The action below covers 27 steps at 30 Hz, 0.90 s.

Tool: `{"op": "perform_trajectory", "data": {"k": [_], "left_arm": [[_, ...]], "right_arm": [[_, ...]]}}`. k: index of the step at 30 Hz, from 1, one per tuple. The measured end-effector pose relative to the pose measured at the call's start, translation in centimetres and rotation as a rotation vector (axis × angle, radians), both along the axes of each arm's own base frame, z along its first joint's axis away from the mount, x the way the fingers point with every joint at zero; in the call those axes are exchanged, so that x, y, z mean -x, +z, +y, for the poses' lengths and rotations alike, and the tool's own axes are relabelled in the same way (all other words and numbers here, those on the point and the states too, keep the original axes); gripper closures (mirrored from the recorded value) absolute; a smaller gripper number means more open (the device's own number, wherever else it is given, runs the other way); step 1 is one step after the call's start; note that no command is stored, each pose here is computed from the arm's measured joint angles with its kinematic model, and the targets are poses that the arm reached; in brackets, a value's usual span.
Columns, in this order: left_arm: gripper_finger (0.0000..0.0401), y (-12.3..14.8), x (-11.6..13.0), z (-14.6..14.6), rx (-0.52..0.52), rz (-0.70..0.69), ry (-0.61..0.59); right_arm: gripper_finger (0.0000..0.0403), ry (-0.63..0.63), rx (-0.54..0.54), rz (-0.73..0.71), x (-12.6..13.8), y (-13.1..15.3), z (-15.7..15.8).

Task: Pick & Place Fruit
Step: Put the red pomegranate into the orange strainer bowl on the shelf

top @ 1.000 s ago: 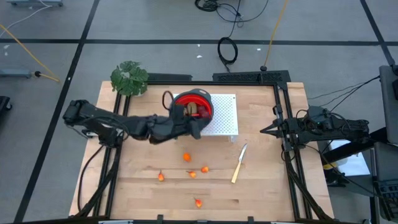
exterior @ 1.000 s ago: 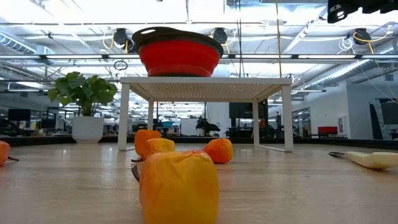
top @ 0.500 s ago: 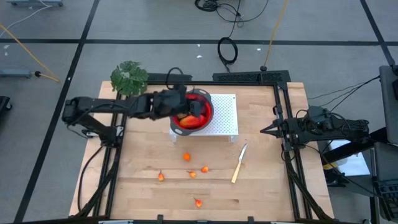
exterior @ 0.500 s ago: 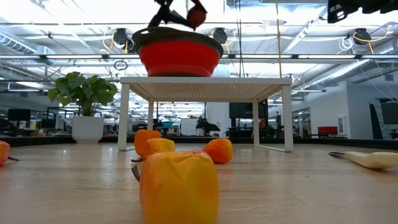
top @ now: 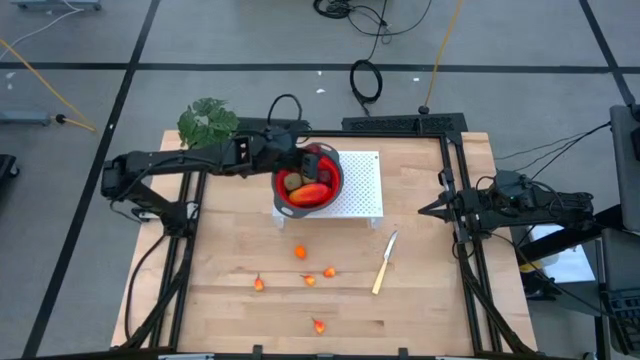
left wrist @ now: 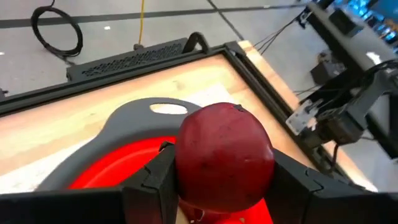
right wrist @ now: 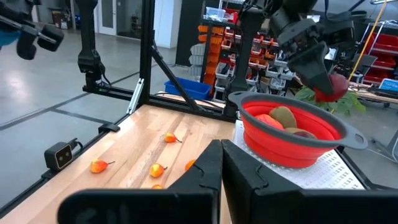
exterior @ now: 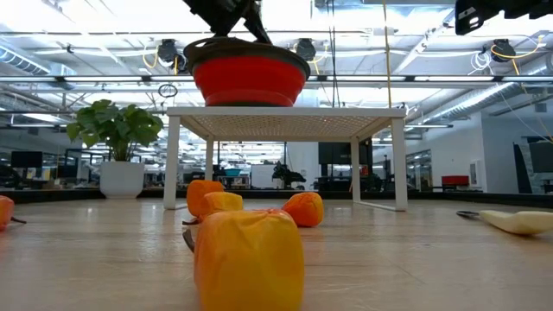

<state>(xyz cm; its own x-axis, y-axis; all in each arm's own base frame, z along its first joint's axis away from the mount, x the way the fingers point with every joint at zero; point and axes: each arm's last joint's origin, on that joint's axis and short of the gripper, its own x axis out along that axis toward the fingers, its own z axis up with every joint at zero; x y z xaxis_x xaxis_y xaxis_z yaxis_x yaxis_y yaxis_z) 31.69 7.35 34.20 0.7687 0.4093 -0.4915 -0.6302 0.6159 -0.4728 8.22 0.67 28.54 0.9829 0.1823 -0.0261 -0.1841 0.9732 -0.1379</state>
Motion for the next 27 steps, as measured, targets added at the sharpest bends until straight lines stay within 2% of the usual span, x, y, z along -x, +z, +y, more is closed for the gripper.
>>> {"op": "perform_trajectory", "data": {"k": [6,13,19,27], "left_arm": [[0.0228,-0.3,0.4,0.9,-0.019,0.052,0.005],[0.0228,-0.7,0.7,1.3,-0.025,0.101,0.001],[0.0228,-0.9,0.6,0.5,0.011,0.113,0.0],[0.0228,-1.2,0.6,-0.8,-0.041,0.166,0.028]], "right_arm": [[0.0403,0.0,-0.031,-0.007,-0.4,-0.6,0.0],[0.0403,0.001,-0.055,-0.085,-1.5,-2.4,0.0],[0.0403,0.0,-0.066,-0.112,-1.8,-3.3,0.0],[0.0403,-0.028,-0.06,-0.145,-1.8,-3.0,0.0]]}}
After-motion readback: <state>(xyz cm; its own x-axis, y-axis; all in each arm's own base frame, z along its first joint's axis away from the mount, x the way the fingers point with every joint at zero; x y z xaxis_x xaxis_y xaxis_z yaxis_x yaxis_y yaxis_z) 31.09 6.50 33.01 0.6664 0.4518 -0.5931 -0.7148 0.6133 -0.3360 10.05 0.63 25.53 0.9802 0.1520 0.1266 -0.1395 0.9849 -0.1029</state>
